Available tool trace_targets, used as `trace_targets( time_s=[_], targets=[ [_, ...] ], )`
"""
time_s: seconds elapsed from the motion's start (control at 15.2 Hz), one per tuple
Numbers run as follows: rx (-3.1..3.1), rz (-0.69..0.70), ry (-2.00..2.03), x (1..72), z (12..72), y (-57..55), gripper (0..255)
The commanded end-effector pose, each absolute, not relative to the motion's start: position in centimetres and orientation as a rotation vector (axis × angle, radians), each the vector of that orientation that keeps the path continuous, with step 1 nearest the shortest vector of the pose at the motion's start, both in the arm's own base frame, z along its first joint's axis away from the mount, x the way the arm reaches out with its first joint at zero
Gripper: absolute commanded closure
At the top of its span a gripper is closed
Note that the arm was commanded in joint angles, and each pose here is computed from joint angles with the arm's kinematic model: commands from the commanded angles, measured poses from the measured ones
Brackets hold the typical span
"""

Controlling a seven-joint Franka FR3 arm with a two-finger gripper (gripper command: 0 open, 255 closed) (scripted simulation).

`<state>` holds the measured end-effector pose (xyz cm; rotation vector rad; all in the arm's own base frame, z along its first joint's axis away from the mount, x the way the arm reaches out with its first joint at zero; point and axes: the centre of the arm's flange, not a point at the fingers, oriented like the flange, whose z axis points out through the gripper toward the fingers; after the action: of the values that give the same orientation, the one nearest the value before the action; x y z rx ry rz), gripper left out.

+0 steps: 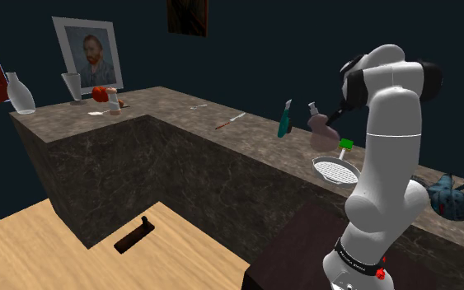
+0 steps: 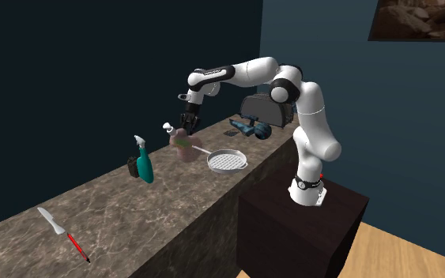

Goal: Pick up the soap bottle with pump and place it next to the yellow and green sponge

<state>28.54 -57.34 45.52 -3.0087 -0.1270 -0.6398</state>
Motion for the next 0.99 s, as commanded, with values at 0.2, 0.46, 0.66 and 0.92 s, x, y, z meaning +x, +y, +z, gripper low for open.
trace_targets(
  time_s=[0.2, 0.46, 0.66, 0.92],
  targets=[
    [-3.010, -0.642, -0.127, 28.55, 44.12, -57.33, 255],
    [-3.010, -0.642, -0.127, 28.55, 44.12, -57.33, 255],
    [-3.010, -0.641, -0.127, 28.60, 44.12, -57.34, 0],
    [-3.010, -0.642, -0.127, 28.61, 44.15, -57.43, 0]
  ],
)
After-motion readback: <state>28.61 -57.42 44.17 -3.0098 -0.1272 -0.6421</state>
